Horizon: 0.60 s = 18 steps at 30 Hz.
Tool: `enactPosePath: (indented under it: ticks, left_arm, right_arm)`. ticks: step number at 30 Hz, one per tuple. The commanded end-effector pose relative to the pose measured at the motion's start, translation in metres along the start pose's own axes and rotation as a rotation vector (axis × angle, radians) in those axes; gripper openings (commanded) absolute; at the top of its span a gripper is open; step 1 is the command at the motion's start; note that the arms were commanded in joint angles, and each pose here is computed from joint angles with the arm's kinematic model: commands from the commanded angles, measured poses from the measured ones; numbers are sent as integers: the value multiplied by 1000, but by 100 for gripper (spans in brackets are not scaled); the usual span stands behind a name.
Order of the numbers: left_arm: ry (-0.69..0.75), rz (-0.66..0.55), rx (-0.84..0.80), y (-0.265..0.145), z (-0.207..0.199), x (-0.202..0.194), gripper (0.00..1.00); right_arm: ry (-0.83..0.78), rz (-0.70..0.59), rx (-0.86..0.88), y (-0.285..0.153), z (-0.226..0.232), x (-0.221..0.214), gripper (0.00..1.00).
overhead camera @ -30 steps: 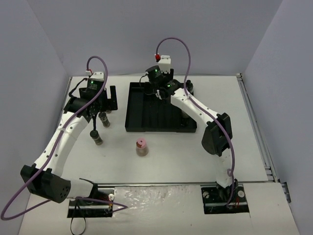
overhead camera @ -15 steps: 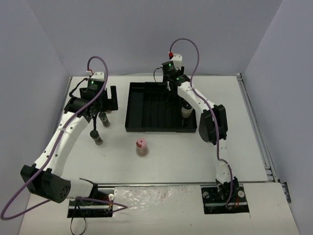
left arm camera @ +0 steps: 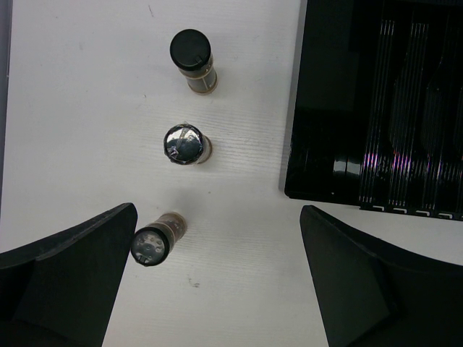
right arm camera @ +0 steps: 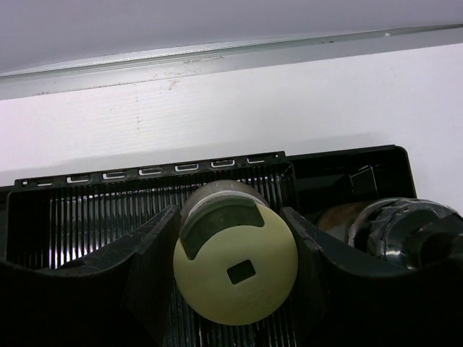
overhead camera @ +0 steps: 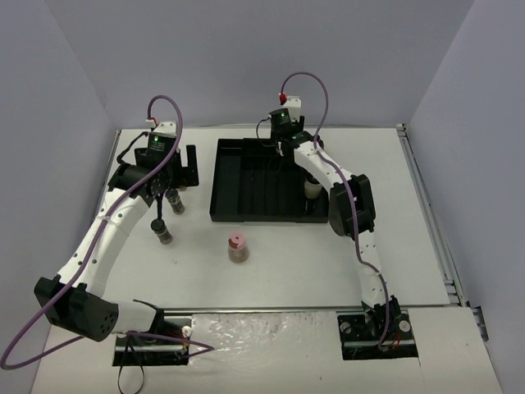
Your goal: Organize the condiment bottles
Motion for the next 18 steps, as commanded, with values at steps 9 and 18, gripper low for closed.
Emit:
enactPosePath:
  ticks: [9,18]
  left_arm:
    - [-24,-88,-2,-14,2,21,93]
    - [-23,-91,-3,-14,2,21,93]
  right_arm:
    - [25,-107,8,4,5,34,0]
    - [2,-100,-10,2,-1,32,56]
Point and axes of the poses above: each gripper's point midway between its finger pads, its own y axis out along the fingers, its own z axis along the line the jaws close on, x = y × z, the point moved 1 cm from there along -y, back along the fingers, and after that the axes turned 9 degrees about y, right-handed, at the moved point
